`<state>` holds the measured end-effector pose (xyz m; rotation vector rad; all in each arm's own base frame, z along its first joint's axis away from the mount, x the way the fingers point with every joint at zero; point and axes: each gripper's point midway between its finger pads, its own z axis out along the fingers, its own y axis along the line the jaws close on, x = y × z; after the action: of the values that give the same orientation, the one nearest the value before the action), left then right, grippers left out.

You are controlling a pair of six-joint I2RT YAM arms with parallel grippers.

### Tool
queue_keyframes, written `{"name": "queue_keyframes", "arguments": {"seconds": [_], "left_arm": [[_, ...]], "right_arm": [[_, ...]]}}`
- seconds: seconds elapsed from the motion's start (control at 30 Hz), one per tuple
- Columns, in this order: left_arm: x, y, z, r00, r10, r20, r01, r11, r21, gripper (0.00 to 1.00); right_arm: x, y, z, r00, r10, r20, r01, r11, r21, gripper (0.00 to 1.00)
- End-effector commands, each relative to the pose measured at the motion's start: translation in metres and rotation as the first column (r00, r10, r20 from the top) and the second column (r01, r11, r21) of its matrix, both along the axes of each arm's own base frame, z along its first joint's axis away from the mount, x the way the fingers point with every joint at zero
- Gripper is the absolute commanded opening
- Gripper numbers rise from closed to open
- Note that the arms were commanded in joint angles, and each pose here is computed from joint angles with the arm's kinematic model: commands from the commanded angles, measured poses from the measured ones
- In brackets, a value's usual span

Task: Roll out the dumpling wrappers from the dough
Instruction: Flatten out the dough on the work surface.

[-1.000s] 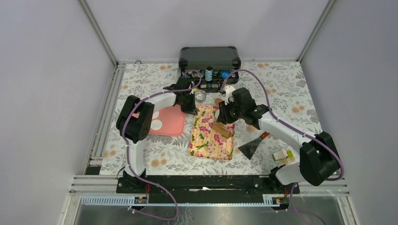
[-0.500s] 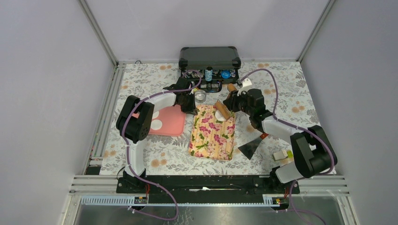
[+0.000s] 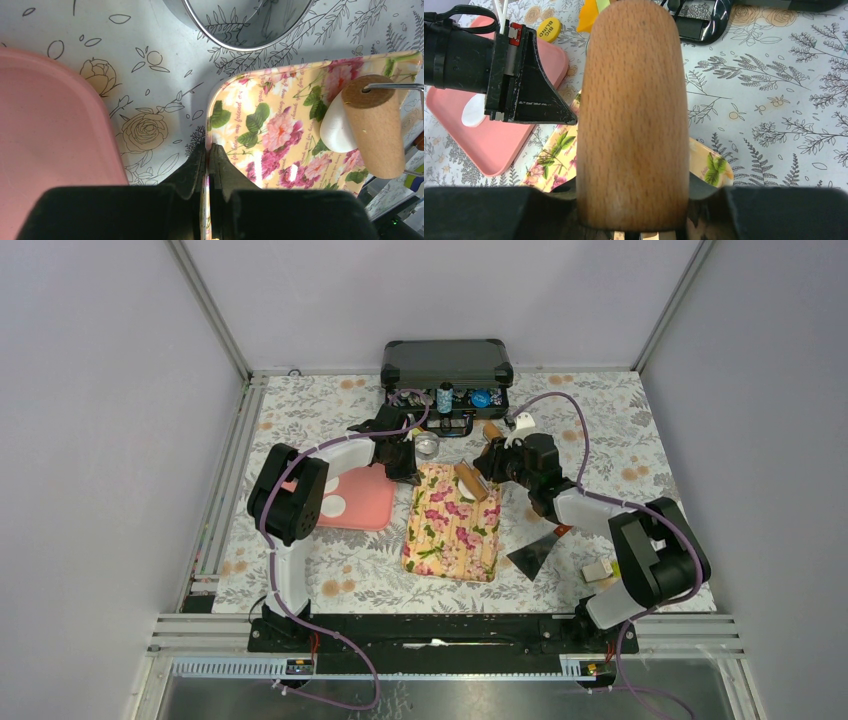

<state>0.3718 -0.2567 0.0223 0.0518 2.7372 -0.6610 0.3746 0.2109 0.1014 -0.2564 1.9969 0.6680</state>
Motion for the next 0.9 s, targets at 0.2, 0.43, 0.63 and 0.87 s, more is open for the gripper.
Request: {"name": "queue_keyframes", "arguments": {"seconds": [0.2, 0.43, 0.63, 0.87], "left_arm": [[-0.010, -0.001, 0.008, 1.000, -0.008, -0.018, 0.008, 1.000, -0.010, 0.00], [-0.007, 0.001, 0.011, 1.000, -0.001, -0.015, 0.001, 1.000, -0.014, 0.00], [-0.007, 0.002, 0.012, 1.000, 0.002, -0.013, -0.002, 1.000, -0.015, 0.00], [-0.006, 0.002, 0.014, 1.000, 0.004, -0.008, -0.004, 1.000, -0.017, 0.00]], "right_arm": [[-0.057, -0.013, -0.094, 0.948, -0.013, -0.319, -0.021, 0.995, -0.103, 0.00], [-0.075, -0.015, -0.112, 0.924, -0.002, -0.382, -0.039, 0.994, -0.098, 0.00], [-0.087, -0.010, -0.115, 0.918, 0.025, -0.396, -0.073, 0.992, -0.107, 0.00], [-0.092, -0.005, -0.116, 0.912, 0.049, -0.406, -0.097, 0.990, -0.100, 0.00]]}}
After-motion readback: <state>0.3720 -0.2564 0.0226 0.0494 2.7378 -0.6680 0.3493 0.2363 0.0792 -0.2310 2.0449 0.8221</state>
